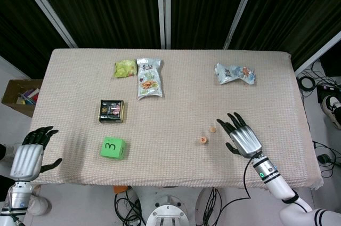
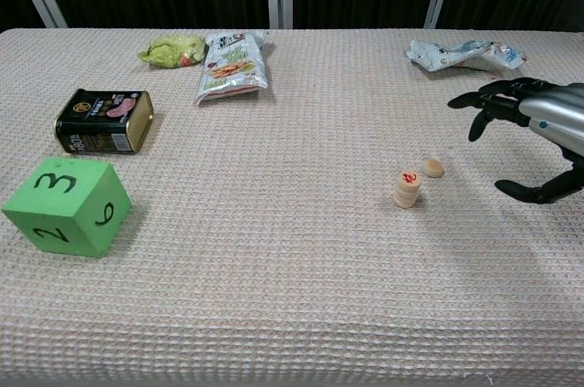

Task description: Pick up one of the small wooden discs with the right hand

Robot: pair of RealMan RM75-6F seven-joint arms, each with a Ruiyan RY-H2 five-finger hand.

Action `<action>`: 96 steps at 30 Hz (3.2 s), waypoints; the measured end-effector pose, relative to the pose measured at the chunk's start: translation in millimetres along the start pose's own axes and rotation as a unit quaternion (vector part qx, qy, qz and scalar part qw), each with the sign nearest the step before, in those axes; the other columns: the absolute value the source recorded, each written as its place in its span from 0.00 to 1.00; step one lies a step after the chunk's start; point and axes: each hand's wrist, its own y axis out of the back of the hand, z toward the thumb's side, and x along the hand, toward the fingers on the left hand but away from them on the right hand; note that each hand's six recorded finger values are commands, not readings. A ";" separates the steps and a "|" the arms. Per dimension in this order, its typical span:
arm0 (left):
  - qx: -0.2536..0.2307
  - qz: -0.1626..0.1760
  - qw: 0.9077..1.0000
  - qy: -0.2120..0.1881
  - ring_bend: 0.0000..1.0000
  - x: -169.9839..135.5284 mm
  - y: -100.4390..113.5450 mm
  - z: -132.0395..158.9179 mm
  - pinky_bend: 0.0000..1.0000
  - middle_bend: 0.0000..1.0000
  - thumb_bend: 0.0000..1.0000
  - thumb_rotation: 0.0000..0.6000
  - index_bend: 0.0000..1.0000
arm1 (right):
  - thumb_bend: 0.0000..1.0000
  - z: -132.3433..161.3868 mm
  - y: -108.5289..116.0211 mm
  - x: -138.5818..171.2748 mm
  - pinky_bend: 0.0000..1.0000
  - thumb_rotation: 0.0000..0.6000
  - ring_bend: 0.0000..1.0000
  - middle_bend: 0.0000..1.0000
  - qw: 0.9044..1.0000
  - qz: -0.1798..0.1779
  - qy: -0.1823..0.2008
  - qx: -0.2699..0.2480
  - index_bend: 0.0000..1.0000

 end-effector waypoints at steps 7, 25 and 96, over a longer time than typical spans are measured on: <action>0.000 -0.002 1.000 0.007 0.12 -1.7 -0.7 -3.3 0.17 0.15 0.11 1.00 0.23 | 0.33 11.8 -11.3 -19.8 0.00 1.00 0.00 0.32 1.000 0.011 0.020 -0.021 0.09; 0.000 -0.004 1.000 0.015 0.12 -4.2 -2.1 -8.4 0.17 0.15 0.11 1.00 0.23 | 0.34 17.0 -24.2 -38.8 0.00 1.00 0.00 0.32 0.999 0.025 0.027 -0.031 0.09; -0.005 -0.007 0.999 0.034 0.12 -13.4 -5.3 -22.5 0.17 0.15 0.11 1.00 0.23 | 0.33 6.5 -15.0 -99.2 0.00 1.00 0.00 0.29 0.999 0.010 0.020 0.024 0.44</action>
